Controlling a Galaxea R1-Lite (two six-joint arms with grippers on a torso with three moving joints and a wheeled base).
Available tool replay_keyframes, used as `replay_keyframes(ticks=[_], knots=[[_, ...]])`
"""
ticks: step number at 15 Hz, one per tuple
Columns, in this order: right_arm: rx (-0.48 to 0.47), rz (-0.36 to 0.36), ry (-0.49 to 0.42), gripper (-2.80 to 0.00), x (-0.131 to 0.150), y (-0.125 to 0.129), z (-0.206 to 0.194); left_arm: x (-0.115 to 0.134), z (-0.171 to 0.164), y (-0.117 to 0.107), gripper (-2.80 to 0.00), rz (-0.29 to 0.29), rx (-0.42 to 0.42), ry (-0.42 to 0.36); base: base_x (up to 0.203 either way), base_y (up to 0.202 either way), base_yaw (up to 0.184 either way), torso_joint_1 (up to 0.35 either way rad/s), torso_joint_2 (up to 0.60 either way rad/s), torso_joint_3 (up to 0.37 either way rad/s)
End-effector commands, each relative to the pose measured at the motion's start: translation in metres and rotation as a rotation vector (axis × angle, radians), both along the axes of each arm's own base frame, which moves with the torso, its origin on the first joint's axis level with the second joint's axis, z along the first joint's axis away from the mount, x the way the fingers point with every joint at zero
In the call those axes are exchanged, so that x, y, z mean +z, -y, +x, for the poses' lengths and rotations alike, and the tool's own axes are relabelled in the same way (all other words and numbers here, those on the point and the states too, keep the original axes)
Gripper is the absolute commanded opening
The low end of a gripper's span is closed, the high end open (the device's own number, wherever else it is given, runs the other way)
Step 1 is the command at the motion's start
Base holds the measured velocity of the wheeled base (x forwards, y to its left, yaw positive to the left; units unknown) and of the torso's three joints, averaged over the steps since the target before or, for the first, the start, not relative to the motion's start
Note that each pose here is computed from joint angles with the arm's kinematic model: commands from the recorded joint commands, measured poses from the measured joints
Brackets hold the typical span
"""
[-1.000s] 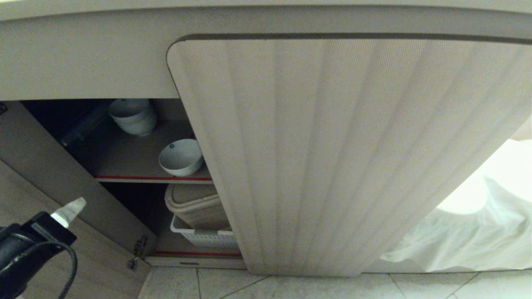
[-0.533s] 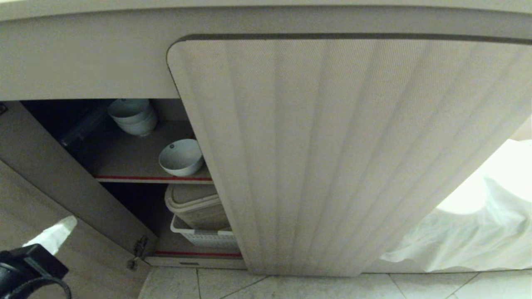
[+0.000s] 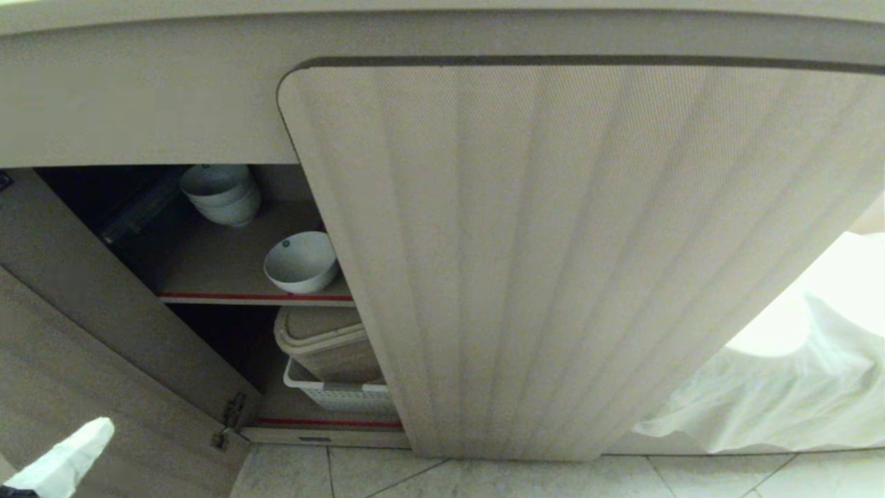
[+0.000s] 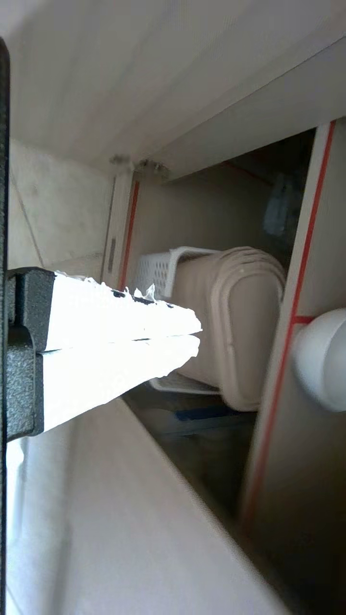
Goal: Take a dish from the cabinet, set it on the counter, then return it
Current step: Close the cabinet door
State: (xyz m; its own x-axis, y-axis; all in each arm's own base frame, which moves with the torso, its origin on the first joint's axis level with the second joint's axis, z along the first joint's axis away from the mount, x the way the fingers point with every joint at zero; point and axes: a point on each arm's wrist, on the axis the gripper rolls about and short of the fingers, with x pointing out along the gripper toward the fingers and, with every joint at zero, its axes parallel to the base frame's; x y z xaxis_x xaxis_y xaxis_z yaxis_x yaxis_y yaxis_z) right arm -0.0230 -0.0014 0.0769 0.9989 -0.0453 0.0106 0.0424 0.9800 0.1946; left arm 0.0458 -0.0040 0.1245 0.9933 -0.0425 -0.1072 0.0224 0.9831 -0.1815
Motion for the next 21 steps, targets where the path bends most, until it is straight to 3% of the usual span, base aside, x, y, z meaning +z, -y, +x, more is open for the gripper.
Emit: replay_keyframes(ticks=[1,6,9,21], knots=[[0.000,0.001,0.000,-2.80,0.000,0.000,0.000,-0.008,-0.027,-0.003,-2.80,0.093,-0.008,0.076,0.000,0.000,0.000,0.000,0.00,0.000],[-0.001,0.001,0.000,-2.80,0.000,0.000,0.000,-0.040,-0.060,-0.004,-2.80,0.206,0.001,0.071,0.000,0.000,0.000,0.000,0.00,0.000],[-0.001,0.001,0.000,-2.80,0.000,0.000,0.000,-0.049,-0.069,-0.004,-2.80,0.258,0.004,0.114,0.000,0.000,0.000,0.000,0.00,0.000],[-0.001,0.001,0.000,-2.80,0.000,0.000,0.000,-0.049,-0.069,-0.004,-2.80,0.246,0.012,0.111,0.000,0.000,0.000,0.000,0.00,0.000]])
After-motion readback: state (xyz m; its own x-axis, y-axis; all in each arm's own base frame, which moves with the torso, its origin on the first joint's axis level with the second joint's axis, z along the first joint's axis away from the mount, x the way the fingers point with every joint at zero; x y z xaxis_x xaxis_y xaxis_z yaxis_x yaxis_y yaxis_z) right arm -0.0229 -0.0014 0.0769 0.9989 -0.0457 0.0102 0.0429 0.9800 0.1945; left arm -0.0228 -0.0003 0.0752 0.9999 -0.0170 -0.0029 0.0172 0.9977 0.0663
